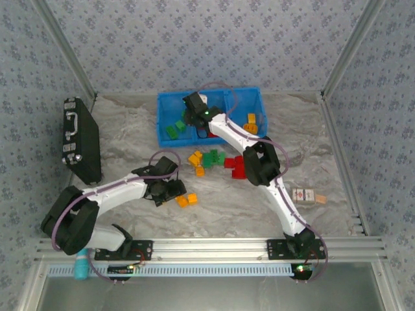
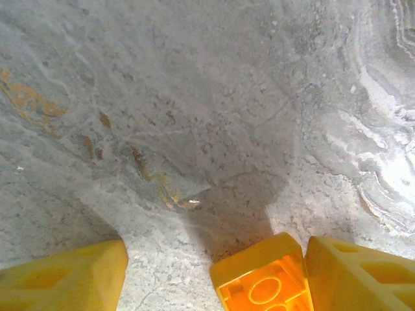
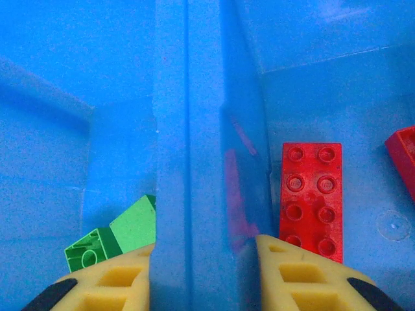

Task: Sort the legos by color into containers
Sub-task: Rotate the container at the top-center of the table.

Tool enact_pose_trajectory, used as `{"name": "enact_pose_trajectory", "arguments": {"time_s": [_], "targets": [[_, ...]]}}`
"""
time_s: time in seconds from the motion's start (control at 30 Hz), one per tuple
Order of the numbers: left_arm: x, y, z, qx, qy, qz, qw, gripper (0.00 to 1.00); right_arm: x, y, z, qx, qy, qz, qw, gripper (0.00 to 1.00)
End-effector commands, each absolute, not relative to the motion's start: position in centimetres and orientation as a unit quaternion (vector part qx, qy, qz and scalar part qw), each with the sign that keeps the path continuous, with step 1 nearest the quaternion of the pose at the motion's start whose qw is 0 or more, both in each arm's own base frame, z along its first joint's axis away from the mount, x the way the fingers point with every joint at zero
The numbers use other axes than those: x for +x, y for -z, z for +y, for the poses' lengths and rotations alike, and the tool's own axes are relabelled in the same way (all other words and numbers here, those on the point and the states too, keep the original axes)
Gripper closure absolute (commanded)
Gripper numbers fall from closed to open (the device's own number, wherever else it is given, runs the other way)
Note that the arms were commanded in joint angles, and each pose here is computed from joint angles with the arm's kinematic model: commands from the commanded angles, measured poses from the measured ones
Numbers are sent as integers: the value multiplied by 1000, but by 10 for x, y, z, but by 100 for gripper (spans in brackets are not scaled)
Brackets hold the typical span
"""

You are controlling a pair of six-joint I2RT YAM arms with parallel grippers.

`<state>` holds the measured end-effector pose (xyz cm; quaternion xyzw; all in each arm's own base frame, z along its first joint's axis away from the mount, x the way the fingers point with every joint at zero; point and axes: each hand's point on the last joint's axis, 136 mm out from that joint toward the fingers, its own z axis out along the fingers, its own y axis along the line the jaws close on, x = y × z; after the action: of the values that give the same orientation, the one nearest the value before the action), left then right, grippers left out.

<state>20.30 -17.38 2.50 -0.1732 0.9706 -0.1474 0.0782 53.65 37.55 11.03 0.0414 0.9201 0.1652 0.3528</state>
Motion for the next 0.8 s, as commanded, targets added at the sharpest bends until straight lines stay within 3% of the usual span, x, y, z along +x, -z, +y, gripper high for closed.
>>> {"name": "enact_pose_trajectory", "arguments": {"time_s": [0.0, 0.1, 0.23, 0.6, 0.77], "targets": [[208, -23, -175, -181, 155, 967, 86, 26, 538, -99, 371, 112, -188, 921, 322, 65], [208, -20, -179, -185, 160, 966, 81, 27, 541, -105, 375, 111, -203, 917, 326, 44], [206, -19, -189, -183, 163, 967, 74, 27, 542, -122, 381, 86, -216, 912, 339, 32], [203, -8, -207, -174, 144, 973, 51, 39, 531, -180, 378, 20, -217, 898, 382, 25], [200, -5, -218, -175, 141, 974, 39, 45, 525, -209, 369, -34, -219, 885, 409, 13]]}}
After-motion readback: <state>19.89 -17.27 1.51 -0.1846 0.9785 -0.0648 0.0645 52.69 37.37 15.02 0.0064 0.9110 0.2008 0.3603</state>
